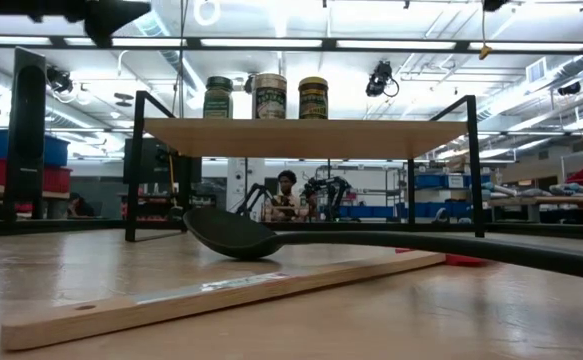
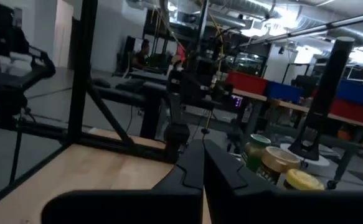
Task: Shelf spices
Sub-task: Return to Home Position
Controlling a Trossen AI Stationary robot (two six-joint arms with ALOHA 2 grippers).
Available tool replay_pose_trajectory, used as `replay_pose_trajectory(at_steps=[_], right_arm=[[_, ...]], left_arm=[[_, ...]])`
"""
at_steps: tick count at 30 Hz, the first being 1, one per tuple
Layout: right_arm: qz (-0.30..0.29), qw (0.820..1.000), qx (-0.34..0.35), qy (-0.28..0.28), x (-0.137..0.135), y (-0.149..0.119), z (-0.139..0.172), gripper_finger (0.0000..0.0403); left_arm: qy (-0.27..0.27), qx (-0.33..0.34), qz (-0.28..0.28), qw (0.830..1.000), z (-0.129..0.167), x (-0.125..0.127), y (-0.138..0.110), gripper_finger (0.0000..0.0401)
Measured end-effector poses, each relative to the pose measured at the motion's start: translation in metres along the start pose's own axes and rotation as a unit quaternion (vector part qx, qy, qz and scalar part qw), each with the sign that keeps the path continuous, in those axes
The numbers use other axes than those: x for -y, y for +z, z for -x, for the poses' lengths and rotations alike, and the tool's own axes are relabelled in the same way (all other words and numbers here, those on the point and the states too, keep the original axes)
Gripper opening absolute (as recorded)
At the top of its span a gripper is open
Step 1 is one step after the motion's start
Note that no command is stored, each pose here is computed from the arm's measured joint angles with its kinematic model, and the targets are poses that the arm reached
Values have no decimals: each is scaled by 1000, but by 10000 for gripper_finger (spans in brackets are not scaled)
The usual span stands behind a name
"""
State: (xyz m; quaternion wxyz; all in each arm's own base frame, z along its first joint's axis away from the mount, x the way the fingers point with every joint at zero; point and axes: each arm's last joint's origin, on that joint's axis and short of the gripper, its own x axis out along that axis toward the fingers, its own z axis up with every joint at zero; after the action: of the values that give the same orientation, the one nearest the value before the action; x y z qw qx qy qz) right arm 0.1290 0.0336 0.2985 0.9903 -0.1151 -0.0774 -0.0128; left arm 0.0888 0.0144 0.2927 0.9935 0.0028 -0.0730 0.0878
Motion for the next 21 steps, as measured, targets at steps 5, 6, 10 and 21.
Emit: replay_pose_trajectory(at_steps=[5, 6, 10, 21], right_arm=[[-10, 1000, 10, 23, -1, -14, 12, 0], [-11, 999, 12, 31, -2, -17, 14, 0], [-26, 999, 15, 45, -3, -28, 21, 0], [-56, 996, 58, 40, 1, -42, 48, 0]], left_arm=[[22, -13, 0, 1000, 13, -2, -17, 280], [24, -16, 0, 1000, 14, -2, -19, 280], [30, -26, -1, 999, 19, -2, -25, 280], [44, -21, -1, 999, 36, -3, -27, 280]])
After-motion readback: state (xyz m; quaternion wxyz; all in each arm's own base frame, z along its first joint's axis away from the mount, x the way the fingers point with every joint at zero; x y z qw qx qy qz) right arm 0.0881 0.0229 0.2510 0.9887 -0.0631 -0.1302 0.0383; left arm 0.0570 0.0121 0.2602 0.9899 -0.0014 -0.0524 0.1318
